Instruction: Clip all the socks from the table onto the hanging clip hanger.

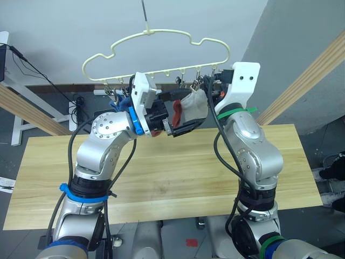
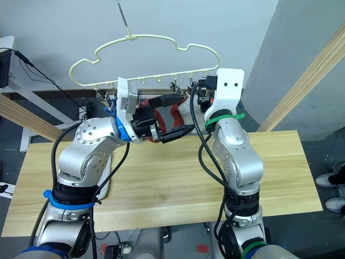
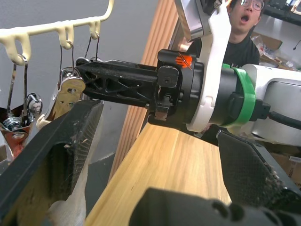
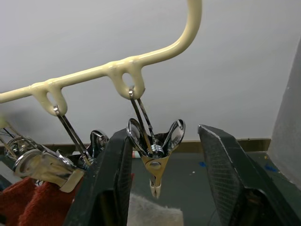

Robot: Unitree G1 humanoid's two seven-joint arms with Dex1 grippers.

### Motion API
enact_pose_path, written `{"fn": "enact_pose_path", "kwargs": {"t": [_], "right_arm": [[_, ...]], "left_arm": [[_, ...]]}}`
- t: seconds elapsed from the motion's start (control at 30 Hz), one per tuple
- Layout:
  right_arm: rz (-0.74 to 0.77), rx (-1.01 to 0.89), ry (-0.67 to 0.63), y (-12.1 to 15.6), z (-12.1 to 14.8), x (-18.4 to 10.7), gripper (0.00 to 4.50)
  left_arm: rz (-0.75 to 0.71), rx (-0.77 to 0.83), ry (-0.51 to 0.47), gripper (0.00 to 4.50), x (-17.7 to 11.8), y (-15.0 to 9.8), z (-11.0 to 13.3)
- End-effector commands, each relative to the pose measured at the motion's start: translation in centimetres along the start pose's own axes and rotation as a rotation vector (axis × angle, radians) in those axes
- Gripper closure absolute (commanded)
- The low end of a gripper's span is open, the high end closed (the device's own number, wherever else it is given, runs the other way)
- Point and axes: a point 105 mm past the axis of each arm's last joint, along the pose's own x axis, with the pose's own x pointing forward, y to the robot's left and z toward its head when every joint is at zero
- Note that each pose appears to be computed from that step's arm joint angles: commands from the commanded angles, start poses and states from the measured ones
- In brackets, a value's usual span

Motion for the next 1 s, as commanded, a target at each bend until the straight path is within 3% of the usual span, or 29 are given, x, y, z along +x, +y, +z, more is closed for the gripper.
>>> {"fn": "enact_pose_path", "kwargs": {"t": [0.03,0.4,0.5,0.67,1.0], "right_arm": [[0.024,0.046,-0.090,0.7,2.1,-0.6,2.25],[0.042,0.069,-0.105,1.0,2.4,-0.6,2.25],[0.044,0.071,-0.112,1.0,2.5,-0.6,2.89],[0.048,0.069,-0.118,1.0,2.6,-0.6,4.36],[0.098,0.057,-0.121,1.4,2.9,-0.6,4.47]], "left_arm": [[-0.011,0.027,-0.032,0.00,0.2,-0.2,1.0],[-0.011,0.029,-0.030,0.00,0.3,-0.2,0.9],[-0.005,0.048,-0.027,0.00,0.3,-0.2,0.8],[0.020,0.084,-0.007,0.00,0.0,0.0,0.3],[0.057,0.098,0.053,0.00,-0.9,-0.1,-1.1]]}}
